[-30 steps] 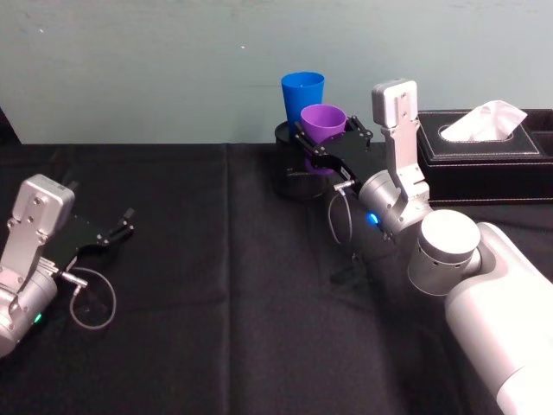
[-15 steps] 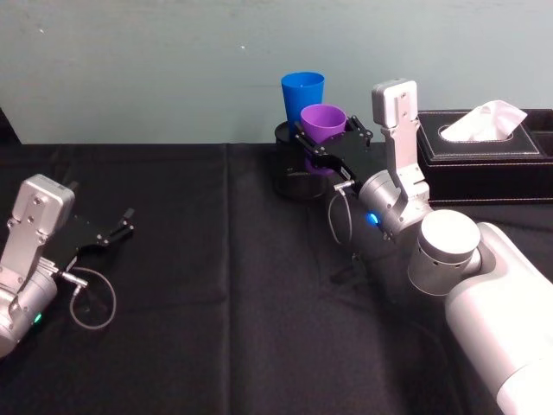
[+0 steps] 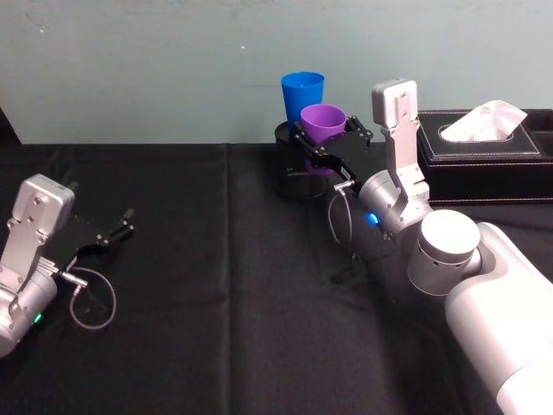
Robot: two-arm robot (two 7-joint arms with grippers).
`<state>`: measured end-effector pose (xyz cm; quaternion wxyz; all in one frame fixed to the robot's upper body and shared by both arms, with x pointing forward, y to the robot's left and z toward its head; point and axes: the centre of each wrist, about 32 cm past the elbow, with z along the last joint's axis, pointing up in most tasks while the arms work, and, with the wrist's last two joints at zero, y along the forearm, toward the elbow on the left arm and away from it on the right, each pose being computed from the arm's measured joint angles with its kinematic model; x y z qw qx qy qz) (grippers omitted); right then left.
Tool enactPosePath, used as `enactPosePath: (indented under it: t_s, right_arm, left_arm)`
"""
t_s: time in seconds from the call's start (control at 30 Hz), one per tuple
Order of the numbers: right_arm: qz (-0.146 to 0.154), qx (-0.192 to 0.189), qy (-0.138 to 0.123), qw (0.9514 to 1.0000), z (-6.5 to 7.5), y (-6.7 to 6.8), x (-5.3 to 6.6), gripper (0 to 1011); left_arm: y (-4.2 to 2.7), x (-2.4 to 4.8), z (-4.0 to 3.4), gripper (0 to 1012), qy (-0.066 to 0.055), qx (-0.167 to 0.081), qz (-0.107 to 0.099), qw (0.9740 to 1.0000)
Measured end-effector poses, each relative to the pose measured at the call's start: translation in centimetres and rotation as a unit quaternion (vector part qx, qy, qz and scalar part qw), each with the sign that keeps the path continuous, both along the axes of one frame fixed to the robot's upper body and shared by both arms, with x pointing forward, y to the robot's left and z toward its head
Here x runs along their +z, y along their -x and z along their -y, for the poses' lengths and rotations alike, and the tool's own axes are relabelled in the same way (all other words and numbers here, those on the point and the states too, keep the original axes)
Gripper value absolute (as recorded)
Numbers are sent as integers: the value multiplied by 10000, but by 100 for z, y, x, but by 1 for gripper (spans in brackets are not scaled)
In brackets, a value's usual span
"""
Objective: Pick up one cup with a gripper and tap it against the other cup.
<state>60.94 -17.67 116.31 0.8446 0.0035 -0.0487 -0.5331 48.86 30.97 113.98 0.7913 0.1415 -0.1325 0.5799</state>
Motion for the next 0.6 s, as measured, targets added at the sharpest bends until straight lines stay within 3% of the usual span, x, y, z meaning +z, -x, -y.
enactPosePath:
  t_s: [0.6]
  right_arm:
    - [0, 0, 0, 10000, 0, 0, 0, 751]
  left_arm:
    - [0, 0, 0, 1000, 0, 0, 0, 10000]
